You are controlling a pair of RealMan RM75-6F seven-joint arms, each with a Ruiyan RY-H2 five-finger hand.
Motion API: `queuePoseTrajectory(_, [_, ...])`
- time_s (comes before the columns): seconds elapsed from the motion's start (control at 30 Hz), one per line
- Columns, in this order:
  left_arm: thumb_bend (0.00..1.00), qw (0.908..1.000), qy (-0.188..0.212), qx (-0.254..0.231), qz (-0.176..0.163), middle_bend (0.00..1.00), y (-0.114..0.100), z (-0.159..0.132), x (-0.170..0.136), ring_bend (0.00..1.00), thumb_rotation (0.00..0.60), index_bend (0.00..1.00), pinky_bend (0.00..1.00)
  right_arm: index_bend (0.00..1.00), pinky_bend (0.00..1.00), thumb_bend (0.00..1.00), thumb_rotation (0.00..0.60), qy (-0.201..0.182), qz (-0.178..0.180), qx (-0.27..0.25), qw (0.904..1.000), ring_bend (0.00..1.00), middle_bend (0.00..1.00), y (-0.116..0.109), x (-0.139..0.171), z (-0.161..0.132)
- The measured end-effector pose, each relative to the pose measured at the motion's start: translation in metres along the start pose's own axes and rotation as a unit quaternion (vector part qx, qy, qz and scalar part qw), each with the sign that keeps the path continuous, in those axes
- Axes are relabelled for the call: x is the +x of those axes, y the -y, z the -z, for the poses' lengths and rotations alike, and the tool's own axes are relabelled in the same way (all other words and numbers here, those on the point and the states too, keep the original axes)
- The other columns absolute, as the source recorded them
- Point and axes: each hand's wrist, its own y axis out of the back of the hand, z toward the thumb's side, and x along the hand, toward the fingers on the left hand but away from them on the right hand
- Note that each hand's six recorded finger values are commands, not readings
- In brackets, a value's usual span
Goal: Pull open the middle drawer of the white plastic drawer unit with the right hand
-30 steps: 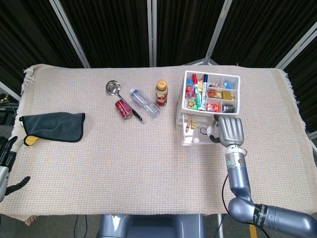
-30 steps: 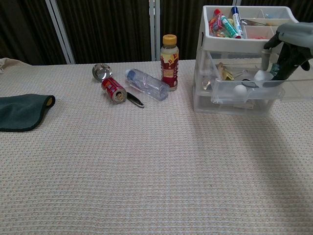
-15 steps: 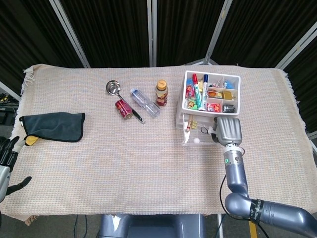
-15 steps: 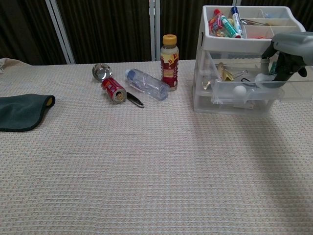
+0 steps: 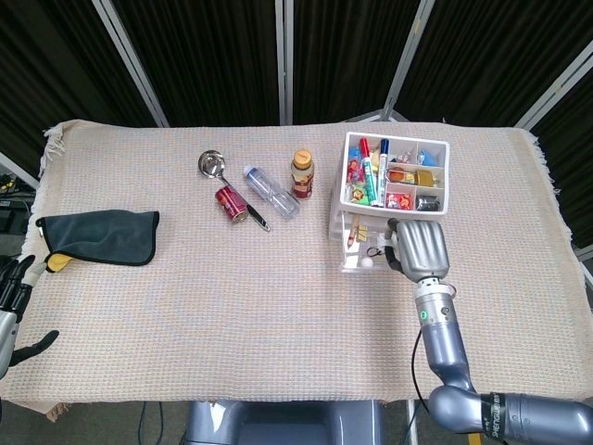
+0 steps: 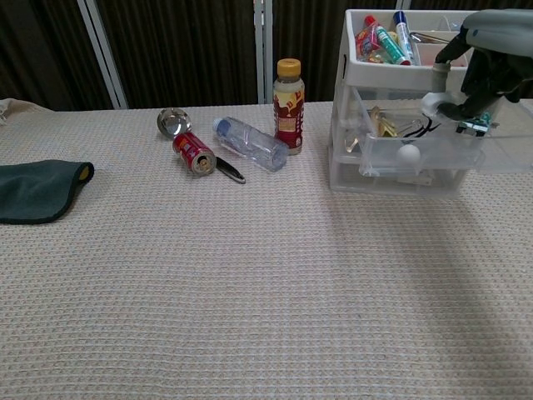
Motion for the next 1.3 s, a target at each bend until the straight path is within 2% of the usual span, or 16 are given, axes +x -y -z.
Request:
queuePoseTrajectory(0.33, [0.02, 1.0, 0.0, 0.001, 0.001, 0.0, 0.0, -0.001, -0.001, 0.0, 0.6, 0.0, 0.0, 0.56, 0.72, 0.37, 0.6, -0.07, 0.021, -0.044, 0.9963, 1.0, 1.0, -0.025, 0.045, -0.018])
queuePoseTrajectory(0.5, [0.02, 1.0, 0.001, 0.001, 0.001, 0.0, 0.0, -0.002, -0.002, 0.0, 0.6, 0.0, 0.0, 0.54, 0.72, 0.36, 0.6, -0.096, 0.021, -0.052, 0.9938, 1.0, 1.0, -0.021, 0.068, -0.016])
queuePoseTrajectory(0.6, [0.02, 1.0, 0.001, 0.0, 0.001, 0.0, 0.0, -0.002, -0.003, 0.0, 0.6, 0.0, 0.0, 0.54, 0.72, 0.36, 0.6, -0.09, 0.013, -0.06, 0.9941, 1.0, 1.0, -0.015, 0.078, -0.004])
queuePoseTrajectory(0.8, [0.02, 1.0, 0.0, 0.001, 0.004, 0.0, 0.001, -0.001, -0.002, 0.0, 0.6, 0.0, 0.0, 0.53, 0.72, 0.34, 0.6, -0.062, 0.0, -0.108, 0.9922, 1.0, 0.99, -0.008, 0.086, 0.025])
queuePoseTrajectory(1.0, [0.02, 1.0, 0.001, 0.005, 0.007, 0.0, 0.003, -0.003, -0.001, 0.0, 0.6, 0.0, 0.0, 0.44, 0.71, 0.26, 0.6, -0.039, -0.004, -0.131, 0.9906, 0.98, 0.96, 0.008, 0.093, 0.068])
queuePoseTrajectory(1.1, [0.02, 0.9999, 0.0, 0.006, 0.009, 0.0, 0.005, -0.004, -0.001, 0.0, 0.6, 0.0, 0.0, 0.36, 0.7, 0.23, 0.6, -0.028, -0.009, -0.123, 0.9919, 0.94, 0.92, 0.02, 0.095, 0.09])
queuePoseTrajectory(1.3, [0.02, 0.9999, -0.002, 0.008, 0.012, 0.0, 0.007, -0.003, -0.001, 0.0, 0.6, 0.0, 0.0, 0.25, 0.56, 0.2, 0.6, -0.021, -0.004, -0.103, 0.9945, 0.74, 0.64, 0.033, 0.098, 0.116])
